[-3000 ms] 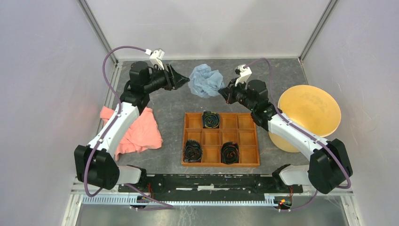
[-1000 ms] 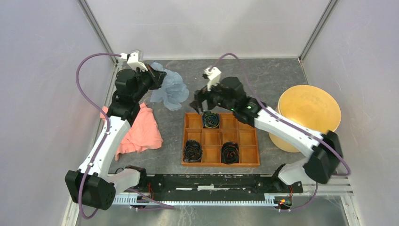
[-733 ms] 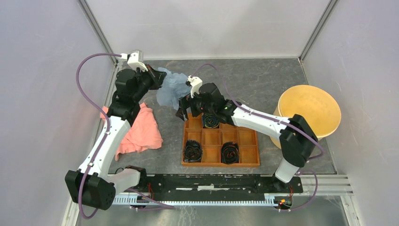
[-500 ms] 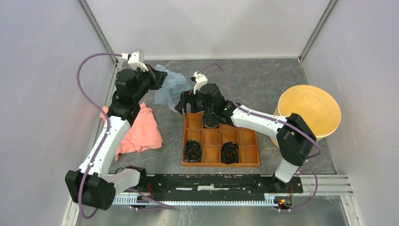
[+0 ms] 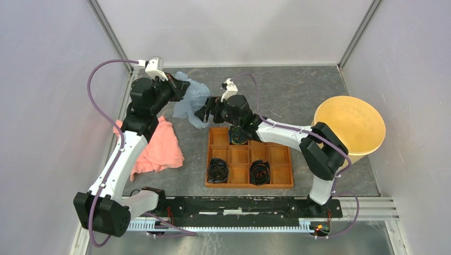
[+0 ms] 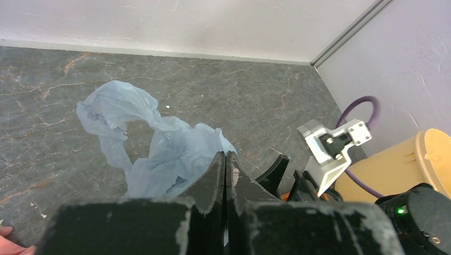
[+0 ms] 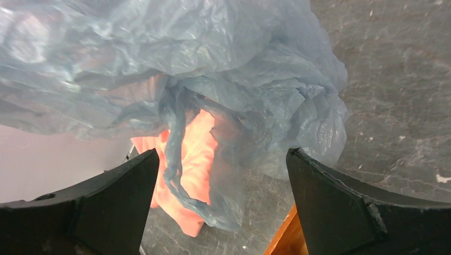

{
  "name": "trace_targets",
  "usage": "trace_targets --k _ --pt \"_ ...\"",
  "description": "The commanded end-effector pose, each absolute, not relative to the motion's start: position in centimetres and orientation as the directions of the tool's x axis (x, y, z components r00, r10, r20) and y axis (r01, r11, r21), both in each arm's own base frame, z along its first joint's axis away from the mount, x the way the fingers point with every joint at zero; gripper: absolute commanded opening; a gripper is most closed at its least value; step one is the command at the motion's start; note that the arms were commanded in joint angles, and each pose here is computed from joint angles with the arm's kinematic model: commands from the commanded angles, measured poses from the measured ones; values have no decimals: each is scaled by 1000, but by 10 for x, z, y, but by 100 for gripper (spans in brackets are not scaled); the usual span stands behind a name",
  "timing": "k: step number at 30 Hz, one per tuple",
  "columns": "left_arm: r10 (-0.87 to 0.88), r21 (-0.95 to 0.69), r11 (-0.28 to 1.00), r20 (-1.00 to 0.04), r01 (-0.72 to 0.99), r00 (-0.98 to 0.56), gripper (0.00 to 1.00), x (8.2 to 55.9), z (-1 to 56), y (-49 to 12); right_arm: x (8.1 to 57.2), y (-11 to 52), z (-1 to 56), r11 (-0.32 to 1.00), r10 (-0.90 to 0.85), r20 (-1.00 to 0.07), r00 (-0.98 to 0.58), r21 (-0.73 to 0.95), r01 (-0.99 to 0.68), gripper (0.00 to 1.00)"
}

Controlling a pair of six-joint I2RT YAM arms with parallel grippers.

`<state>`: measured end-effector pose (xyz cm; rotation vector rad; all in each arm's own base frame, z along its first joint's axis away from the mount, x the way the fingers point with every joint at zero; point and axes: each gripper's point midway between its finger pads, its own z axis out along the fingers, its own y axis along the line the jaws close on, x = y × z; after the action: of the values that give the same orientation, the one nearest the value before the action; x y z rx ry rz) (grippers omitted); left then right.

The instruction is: Put the trash bags into the trash bin

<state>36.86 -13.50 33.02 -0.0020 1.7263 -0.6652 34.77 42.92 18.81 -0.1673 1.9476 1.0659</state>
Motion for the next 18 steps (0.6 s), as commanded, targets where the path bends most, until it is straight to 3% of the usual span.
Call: trace_targets --k 1,9,12,14,15,18 --pt "-356 -418 827 -907 376 -226 2 368 346 -135 342 437 179 588 290 -726 -624 649 -482 97" --pt "-362 -421 825 -906 376 -221 2 365 347 -133 340 433 149 630 253 -722 -644 628 -457 96" --pt "-360 -419 823 -907 383 -220 2 363 348 -133 341 439 159 598 270 -729 -629 639 -483 83" --pt "-364 -409 828 -912 383 -187 2 363 355 -130 343 439 164 578 288 -724 -627 653 -489 70" --pt "-367 -406 835 -914 372 -175 2 362 356 -127 345 437 166 573 296 -723 -624 657 -489 58" --pt "-381 -401 852 -916 336 -127 2 357 363 -117 356 417 163 586 331 -715 -615 667 -460 12"
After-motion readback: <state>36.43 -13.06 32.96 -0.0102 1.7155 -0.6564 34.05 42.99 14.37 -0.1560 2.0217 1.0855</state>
